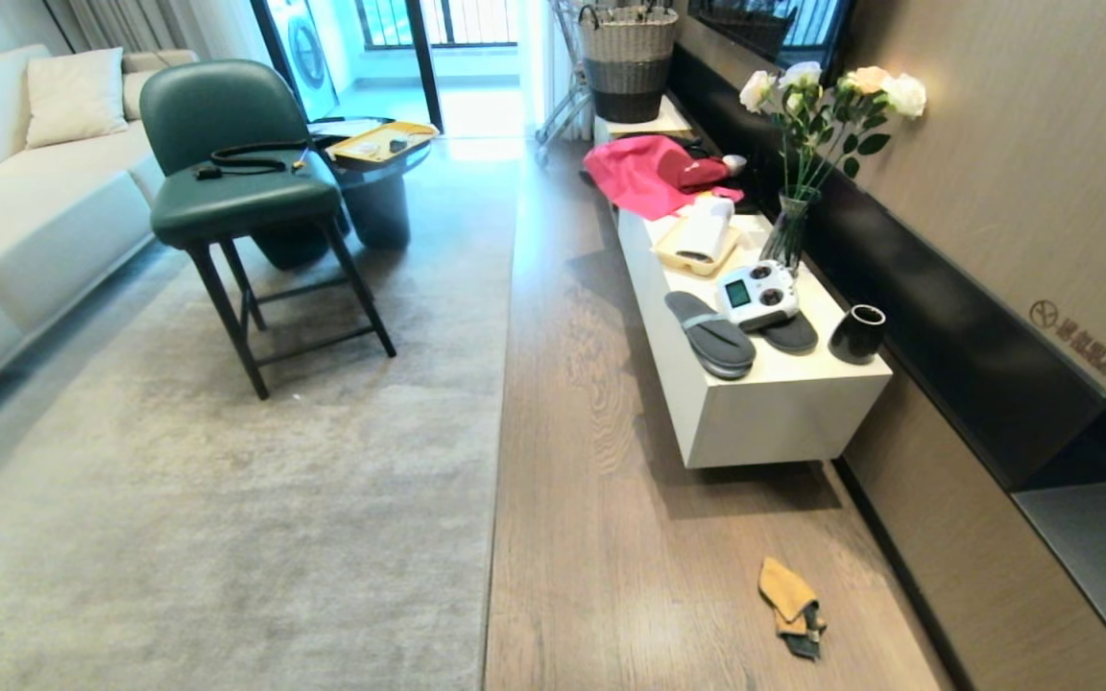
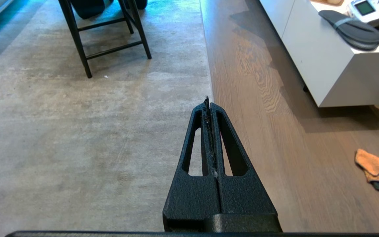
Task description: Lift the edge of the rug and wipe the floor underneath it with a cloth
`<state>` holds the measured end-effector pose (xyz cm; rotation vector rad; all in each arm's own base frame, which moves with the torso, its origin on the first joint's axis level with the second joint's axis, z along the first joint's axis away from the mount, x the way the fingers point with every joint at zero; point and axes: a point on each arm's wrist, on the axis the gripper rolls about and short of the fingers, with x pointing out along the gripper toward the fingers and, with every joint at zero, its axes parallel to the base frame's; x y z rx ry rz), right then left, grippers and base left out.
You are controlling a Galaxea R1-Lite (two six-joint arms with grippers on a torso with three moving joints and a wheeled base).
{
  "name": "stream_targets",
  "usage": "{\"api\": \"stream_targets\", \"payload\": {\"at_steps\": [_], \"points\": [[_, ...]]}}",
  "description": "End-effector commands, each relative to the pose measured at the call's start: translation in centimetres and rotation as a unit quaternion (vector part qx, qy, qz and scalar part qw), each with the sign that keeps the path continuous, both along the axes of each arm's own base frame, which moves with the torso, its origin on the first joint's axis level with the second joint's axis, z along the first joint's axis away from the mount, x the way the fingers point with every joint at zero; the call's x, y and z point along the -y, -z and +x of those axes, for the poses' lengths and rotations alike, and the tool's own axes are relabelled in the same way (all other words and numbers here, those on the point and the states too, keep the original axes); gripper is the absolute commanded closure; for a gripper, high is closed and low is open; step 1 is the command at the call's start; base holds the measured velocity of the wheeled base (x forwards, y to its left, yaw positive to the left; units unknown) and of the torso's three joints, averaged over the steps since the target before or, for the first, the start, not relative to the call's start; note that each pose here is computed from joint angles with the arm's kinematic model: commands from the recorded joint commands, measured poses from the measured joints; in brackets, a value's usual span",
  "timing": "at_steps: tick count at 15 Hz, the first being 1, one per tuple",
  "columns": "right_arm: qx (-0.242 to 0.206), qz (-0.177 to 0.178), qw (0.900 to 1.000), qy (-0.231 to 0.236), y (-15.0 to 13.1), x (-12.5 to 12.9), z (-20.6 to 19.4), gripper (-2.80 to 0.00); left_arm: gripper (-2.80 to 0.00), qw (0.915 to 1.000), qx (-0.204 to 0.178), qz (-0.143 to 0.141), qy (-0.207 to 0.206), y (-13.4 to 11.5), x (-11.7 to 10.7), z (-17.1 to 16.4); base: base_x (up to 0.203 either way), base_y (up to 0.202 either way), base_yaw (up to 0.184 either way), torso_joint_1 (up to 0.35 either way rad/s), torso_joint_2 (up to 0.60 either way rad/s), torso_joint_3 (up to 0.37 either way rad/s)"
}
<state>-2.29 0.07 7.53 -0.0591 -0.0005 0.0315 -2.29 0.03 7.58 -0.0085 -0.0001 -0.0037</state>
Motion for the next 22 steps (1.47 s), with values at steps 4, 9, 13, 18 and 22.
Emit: {"api": "stream_targets", "payload": {"at_steps": [4, 9, 13, 18, 22], "points": [[-0.001, -0.002, 1.000, 0.000, 0.01, 0.00, 0.01, 0.00, 0.00, 1.0000, 0.000, 0.000, 0.000, 0.00, 0.00, 0.00, 0.000, 0.000, 0.000, 0.111, -0.48, -0.374], [-0.001, -0.001, 1.000, 0.000, 0.01, 0.00, 0.01, 0.00, 0.00, 1.0000, 0.000, 0.000, 0.000, 0.00, 0.00, 0.00, 0.000, 0.000, 0.000, 0.153, -0.51, -0.355], [-0.001, -0.001, 1.000, 0.000, 0.01, 0.00, 0.01, 0.00, 0.00, 1.0000, 0.000, 0.000, 0.000, 0.00, 0.00, 0.00, 0.000, 0.000, 0.000, 0.190, -0.55, -0.362], [-0.001, -0.001, 1.000, 0.000, 0.01, 0.00, 0.01, 0.00, 0.00, 1.0000, 0.000, 0.000, 0.000, 0.00, 0.00, 0.00, 0.000, 0.000, 0.000, 0.232, -0.60, -0.369], [-0.001, -0.001, 1.000, 0.000, 0.01, 0.00, 0.01, 0.00, 0.00, 1.0000, 0.000, 0.000, 0.000, 0.00, 0.00, 0.00, 0.000, 0.000, 0.000, 0.167, -0.41, -0.251]]}}
